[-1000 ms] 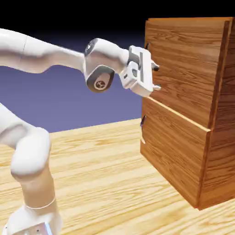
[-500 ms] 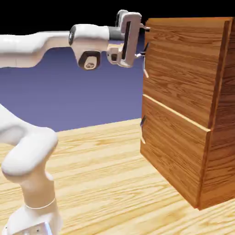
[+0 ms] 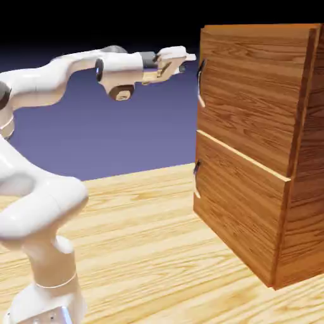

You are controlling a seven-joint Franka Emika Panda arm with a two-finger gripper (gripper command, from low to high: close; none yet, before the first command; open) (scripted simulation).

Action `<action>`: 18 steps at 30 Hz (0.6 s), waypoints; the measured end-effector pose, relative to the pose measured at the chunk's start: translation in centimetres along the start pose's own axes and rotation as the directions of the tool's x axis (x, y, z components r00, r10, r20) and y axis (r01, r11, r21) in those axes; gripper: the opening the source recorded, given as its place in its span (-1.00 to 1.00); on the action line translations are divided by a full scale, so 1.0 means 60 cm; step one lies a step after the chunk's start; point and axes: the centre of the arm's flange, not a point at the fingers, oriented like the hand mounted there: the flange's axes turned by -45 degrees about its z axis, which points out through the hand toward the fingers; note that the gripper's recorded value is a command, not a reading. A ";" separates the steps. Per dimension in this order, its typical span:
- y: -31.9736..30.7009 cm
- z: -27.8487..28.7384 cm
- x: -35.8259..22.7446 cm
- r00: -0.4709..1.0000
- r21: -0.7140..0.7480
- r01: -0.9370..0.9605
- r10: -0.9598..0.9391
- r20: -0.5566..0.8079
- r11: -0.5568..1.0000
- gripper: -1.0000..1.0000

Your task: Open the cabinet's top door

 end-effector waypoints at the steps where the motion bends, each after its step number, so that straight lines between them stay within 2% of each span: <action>1: 0.016 0.006 0.012 0.998 -0.002 -0.064 0.064 -0.004 0.998 0.00; 4: 0.063 0.026 0.056 0.966 -0.004 -0.256 0.256 -0.022 0.967 0.00; 6: 0.069 0.029 0.062 0.960 -0.003 -0.280 0.279 -0.026 0.960 0.00; 10: 0.070 0.097 0.063 0.960 -0.003 -0.279 0.279 -0.025 0.960 0.00; 11: 0.070 0.112 0.064 0.960 -0.003 -0.279 0.279 -0.026 0.960 -1.00; 18: 0.045 0.049 0.070 0.960 -0.091 -0.281 0.280 -0.025 0.956 -1.00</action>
